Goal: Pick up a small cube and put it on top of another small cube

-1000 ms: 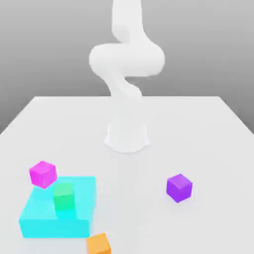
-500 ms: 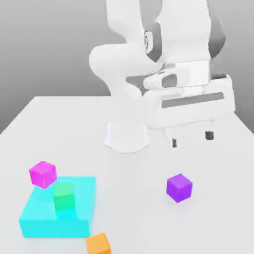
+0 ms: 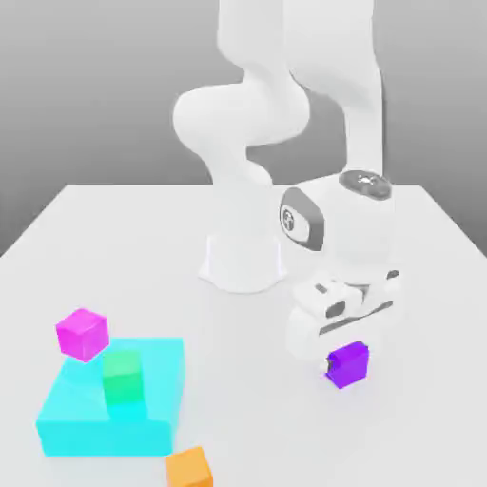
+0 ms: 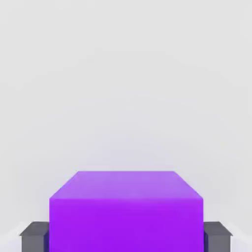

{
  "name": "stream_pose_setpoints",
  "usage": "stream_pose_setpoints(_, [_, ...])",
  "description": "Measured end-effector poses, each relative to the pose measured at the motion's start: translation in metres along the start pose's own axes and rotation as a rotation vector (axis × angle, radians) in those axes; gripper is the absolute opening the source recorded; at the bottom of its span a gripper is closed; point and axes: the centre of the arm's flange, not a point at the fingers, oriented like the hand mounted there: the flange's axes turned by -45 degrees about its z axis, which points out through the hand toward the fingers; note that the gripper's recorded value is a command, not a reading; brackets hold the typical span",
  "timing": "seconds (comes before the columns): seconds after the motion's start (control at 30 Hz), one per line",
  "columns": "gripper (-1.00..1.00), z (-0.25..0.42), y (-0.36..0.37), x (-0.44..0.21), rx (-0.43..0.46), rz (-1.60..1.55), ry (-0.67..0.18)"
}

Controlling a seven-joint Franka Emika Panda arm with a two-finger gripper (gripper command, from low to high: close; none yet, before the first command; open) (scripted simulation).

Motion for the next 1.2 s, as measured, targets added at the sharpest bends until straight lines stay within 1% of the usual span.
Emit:
stream_pose_setpoints(0.1, [-1.0,0.0,0.0,0.0,-0.001,0.0,0.0])
stream_pose_setpoints(0.37, [-1.0,-0.058,0.001,0.001,-0.002,0.002,0.0])
stream_pose_setpoints(0.57, [-1.0,-0.093,0.091,0.017,-0.002,0.231,0.001])
stream_pose_setpoints(0.7, [-1.0,-0.118,0.163,0.012,-0.001,0.399,0.002])
stream_pose_setpoints(0.83, [-1.0,-0.145,0.236,-0.012,-0.001,0.574,0.001])
stream_pose_setpoints(0.97, [-1.0,-0.174,0.306,-0.054,0.001,0.751,0.001])
stream_pose_setpoints(1.03, [-1.0,-0.163,0.319,-0.063,0.004,0.784,0.002])
stream_pose_setpoints(1.13, [-1.0,-0.127,0.322,-0.066,0.003,0.794,0.001])
stream_pose_setpoints(1.17, [1.0,-0.12,0.322,-0.066,0.001,0.795,0.001])
stream_pose_setpoints(1.2, [1.0,-0.12,0.322,-0.066,0.001,0.794,0.001])
